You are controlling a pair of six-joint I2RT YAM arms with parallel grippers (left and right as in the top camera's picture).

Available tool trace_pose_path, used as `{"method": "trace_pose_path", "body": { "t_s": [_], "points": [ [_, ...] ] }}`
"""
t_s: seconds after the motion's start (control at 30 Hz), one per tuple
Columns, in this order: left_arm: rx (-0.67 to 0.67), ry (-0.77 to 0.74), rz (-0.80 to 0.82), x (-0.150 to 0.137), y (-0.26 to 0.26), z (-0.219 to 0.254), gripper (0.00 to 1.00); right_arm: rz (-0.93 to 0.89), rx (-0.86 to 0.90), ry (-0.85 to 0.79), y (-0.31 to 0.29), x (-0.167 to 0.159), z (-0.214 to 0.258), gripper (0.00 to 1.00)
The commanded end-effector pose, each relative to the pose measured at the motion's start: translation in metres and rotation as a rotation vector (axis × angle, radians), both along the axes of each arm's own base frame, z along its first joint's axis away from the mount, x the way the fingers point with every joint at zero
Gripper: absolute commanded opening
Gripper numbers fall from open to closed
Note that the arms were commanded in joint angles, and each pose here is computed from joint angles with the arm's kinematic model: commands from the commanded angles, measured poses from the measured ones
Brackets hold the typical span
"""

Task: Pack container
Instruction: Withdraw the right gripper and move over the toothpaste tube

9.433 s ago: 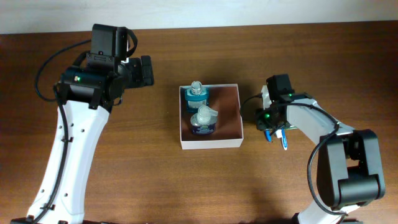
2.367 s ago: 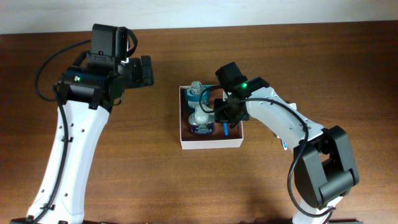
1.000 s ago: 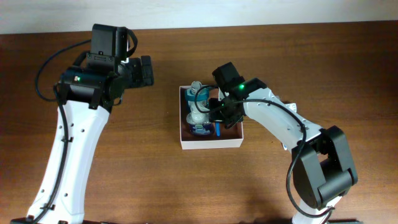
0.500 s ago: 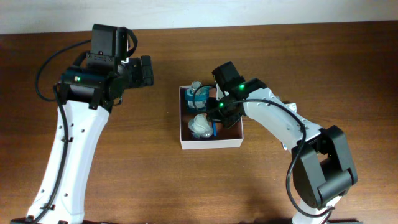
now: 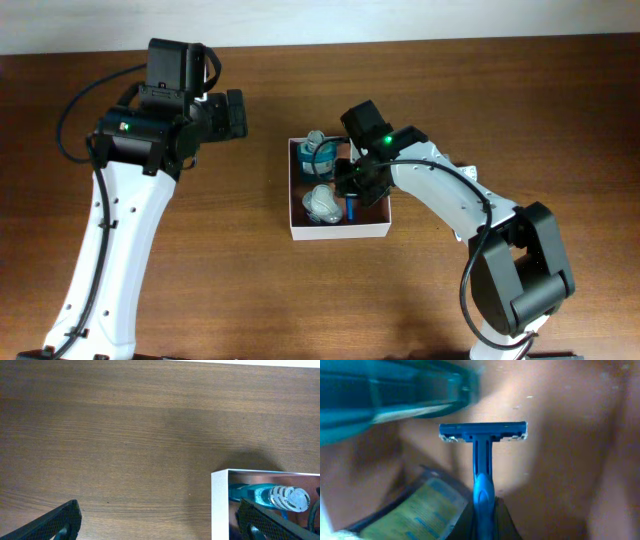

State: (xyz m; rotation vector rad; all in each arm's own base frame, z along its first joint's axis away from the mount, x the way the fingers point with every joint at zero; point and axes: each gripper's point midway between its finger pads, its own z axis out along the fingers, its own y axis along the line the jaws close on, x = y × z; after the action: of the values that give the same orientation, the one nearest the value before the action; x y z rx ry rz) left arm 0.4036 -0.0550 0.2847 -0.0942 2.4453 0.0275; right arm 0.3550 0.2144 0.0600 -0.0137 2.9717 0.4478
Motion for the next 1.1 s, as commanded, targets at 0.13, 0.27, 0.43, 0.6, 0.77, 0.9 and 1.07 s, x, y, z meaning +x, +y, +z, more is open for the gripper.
{"method": "trace_pose_path", "body": {
  "t_s": [0.13,0.27,0.43,0.6,0.77,0.9,1.07],
  "points": [
    [0.017,-0.022,0.0,0.001,0.004,0.008,0.99,0.057,-0.149,-0.055,-0.022,0.005,-0.01,0.04],
    [0.017,-0.022,0.0,0.001,0.004,0.008,0.99,0.064,-0.158,-0.07,-0.023,0.007,-0.01,0.04],
    [0.017,-0.022,0.0,0.001,0.004,0.008,0.99,0.06,-0.155,-0.089,-0.021,0.012,-0.009,0.05],
    [0.017,-0.022,0.0,0.001,0.004,0.008,0.99,0.06,-0.154,-0.092,-0.021,0.013,-0.009,0.05],
    [0.017,-0.022,0.0,0.001,0.004,0.008,0.99,0.059,-0.153,-0.091,-0.021,0.012,-0.009,0.14],
    [0.017,-0.022,0.0,0.001,0.004,0.008,0.99,0.059,-0.153,-0.091,-0.021,0.012,-0.009,0.25],
    [0.017,-0.022,0.0,0.001,0.004,0.008,0.99,0.059,-0.153,-0.091,-0.021,0.012,-0.009,0.28]
  ]
}}
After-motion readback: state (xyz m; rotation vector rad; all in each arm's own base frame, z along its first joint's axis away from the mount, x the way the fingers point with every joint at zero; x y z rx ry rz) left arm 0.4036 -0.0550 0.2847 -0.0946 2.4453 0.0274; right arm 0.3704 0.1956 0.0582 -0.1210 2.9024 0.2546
